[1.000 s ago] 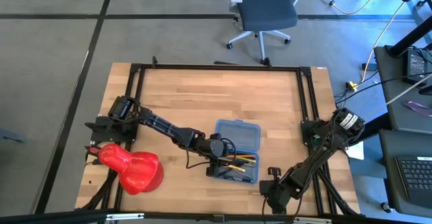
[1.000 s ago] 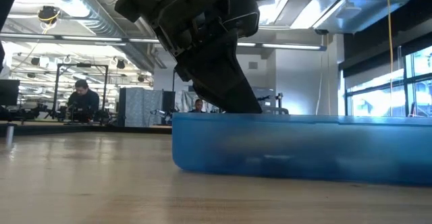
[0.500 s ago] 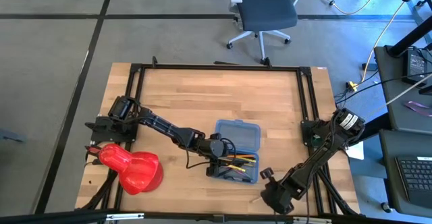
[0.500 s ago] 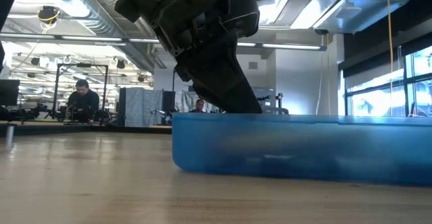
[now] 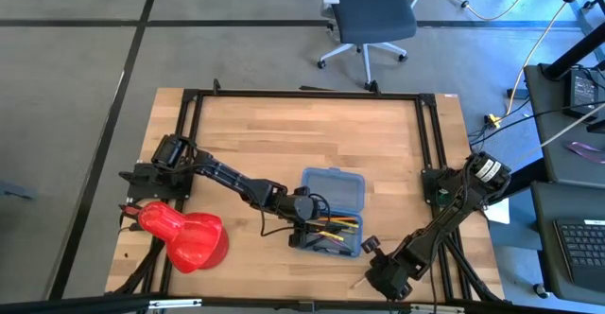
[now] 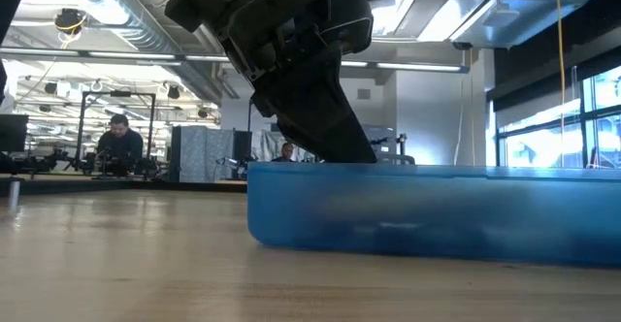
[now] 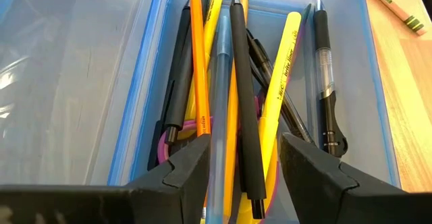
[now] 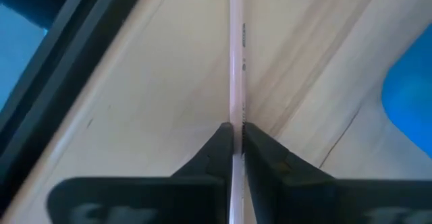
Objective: Pick & place school supplies into a supply box
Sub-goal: Put the bottom right white pencil into the blue supply box
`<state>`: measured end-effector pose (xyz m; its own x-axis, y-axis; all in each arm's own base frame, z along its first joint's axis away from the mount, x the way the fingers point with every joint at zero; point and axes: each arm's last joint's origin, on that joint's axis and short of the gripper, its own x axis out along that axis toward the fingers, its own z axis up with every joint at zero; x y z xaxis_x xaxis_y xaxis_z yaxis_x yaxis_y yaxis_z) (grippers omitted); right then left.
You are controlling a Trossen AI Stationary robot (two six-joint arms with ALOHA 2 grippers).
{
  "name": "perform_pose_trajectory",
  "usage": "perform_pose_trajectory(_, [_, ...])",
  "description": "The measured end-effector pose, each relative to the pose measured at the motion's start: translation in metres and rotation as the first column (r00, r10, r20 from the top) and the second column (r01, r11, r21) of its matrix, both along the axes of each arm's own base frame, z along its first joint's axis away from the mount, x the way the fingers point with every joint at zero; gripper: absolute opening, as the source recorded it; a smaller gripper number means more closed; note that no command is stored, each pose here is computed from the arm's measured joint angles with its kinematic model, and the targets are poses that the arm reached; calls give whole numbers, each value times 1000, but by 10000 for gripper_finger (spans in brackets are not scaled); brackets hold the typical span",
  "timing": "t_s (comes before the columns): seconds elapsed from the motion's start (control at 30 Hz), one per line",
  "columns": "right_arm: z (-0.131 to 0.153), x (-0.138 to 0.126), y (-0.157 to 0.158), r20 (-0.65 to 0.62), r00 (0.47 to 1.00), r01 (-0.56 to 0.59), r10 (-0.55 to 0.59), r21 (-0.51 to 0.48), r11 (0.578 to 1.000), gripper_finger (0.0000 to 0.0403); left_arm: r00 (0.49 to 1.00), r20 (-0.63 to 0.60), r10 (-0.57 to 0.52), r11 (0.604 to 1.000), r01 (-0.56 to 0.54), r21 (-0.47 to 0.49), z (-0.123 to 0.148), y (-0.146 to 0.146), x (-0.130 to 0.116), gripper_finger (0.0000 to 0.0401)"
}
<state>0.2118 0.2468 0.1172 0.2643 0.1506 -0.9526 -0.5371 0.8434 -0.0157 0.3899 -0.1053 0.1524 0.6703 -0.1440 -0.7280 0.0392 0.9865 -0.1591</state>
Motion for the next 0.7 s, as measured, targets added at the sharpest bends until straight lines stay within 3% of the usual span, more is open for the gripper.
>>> perform_pose_trajectory(0.23, [1,1,0,-3,997,75,-75,23,997,23,1000,-2,-5,1000,5,-5,0,0,0,167])
perform_pose_trajectory(0.7, [20,-1,-5,57,994,96,-98,33,995,14,996,-20,-89,993,90,75,-2,0,-2,166])
